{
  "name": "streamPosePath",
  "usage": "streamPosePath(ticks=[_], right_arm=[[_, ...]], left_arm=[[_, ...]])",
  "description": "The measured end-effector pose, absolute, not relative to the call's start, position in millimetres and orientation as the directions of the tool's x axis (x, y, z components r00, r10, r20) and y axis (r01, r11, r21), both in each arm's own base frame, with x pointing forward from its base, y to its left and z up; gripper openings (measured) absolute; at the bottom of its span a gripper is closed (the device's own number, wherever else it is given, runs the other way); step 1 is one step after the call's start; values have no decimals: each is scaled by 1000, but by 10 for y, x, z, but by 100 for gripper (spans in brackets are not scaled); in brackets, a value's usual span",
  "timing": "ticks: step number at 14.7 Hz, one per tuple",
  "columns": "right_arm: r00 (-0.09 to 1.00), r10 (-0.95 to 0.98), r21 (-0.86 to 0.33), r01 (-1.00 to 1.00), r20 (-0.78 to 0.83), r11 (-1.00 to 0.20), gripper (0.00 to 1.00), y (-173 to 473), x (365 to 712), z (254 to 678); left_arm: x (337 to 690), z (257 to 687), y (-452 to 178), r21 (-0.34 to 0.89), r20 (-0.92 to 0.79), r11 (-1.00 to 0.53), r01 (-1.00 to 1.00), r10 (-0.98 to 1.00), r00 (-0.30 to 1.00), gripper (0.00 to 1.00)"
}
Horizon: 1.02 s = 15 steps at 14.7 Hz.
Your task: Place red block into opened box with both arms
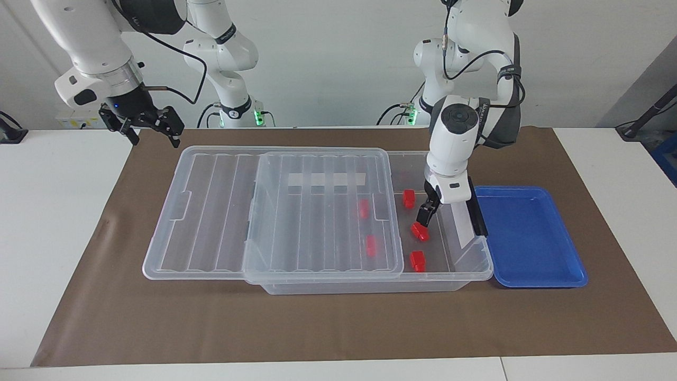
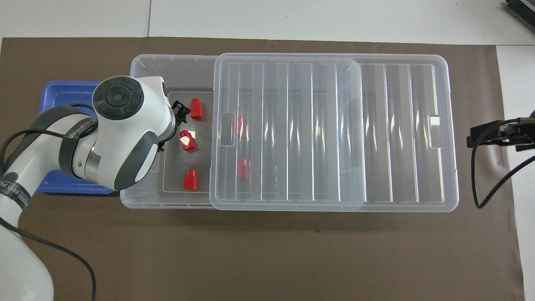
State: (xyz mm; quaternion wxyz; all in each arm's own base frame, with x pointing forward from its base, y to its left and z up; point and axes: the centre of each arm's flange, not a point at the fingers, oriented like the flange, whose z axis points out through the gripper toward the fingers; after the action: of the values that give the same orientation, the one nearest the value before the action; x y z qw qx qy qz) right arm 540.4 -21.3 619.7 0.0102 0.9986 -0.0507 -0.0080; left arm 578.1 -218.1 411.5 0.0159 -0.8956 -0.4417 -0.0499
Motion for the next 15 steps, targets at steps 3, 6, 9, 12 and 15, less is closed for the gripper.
streamPosePath(ticks=[3,6,9,12,15], right_arm=[[995,-101,21,-101,-15,-995,100,-213,5404,6198],[995,-101,21,-101,-15,-995,100,-213,5404,6198],[995,-101,21,-101,-15,-995,100,-213,5404,6198],[995,-101,21,-101,-15,-995,100,-213,5404,6198],[995,-101,21,-101,-15,-995,100,-213,5404,6198]], left_arm=[[5883,4407,-2097,48,129,-541,840,837,532,100],[5972,4933,-1909,35,147,-506,862,855,497,100],[6031,5378,-1631,-6,172,-598,802,789,590,100],[6089,5567,-1284,-57,165,-764,643,628,760,100],[6014,5645,-923,-147,94,-905,399,389,917,100]])
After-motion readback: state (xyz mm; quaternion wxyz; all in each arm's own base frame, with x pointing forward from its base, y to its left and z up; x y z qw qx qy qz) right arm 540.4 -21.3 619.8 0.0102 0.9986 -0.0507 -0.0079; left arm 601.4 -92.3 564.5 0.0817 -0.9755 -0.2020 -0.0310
